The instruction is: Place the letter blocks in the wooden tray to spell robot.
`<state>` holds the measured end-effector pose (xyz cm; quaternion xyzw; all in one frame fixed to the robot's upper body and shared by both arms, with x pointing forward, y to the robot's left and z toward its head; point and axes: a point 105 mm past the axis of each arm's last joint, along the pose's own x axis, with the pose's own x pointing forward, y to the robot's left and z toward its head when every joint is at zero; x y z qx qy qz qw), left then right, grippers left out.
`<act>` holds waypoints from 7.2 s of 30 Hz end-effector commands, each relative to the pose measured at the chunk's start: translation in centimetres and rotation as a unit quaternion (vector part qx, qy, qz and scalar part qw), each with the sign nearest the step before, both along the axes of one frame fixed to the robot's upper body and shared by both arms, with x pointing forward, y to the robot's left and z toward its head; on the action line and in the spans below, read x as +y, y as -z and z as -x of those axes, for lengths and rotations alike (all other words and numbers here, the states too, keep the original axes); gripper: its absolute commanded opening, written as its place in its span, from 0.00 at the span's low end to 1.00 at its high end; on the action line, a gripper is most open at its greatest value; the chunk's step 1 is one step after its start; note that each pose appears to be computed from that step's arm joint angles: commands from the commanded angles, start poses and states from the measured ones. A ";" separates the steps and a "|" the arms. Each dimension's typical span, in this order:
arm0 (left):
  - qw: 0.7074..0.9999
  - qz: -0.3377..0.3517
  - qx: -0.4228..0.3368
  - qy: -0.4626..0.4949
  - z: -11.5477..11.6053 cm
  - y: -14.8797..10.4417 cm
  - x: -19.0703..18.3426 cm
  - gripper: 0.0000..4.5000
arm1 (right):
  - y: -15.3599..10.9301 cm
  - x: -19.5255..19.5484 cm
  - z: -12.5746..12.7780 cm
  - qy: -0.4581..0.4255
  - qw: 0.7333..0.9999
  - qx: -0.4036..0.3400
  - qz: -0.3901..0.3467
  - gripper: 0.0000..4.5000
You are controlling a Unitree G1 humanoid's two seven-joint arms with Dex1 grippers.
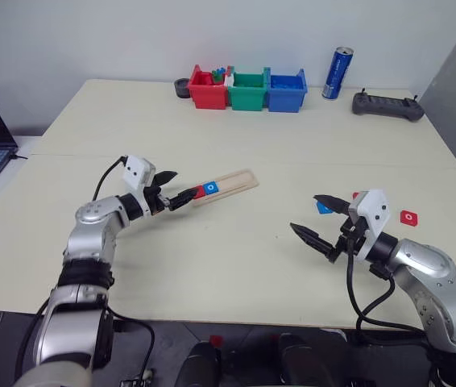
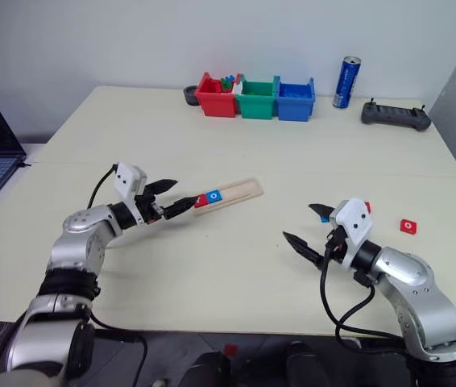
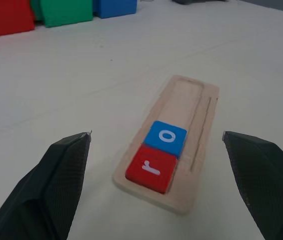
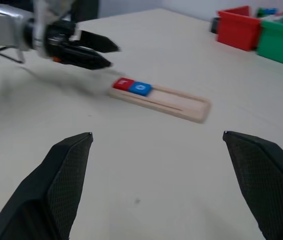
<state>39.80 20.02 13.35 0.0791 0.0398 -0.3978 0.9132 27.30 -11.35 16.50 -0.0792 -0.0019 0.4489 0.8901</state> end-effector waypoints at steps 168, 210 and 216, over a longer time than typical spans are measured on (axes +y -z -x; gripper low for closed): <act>0.905 -0.181 0.045 0.381 4.5 4.8 -9.9 0.75 | 0.1 -1.9 2.7 -0.060 0.995 -0.018 0.080 1.00; 0.910 -0.164 0.005 0.381 4.5 5.4 -15.9 0.75 | 1.7 -6.7 2.1 -0.019 0.992 0.007 0.127 1.00; 0.911 -0.169 0.004 0.375 4.4 5.6 -15.8 0.75 | 1.7 -6.7 2.0 -0.022 0.991 0.004 0.129 1.00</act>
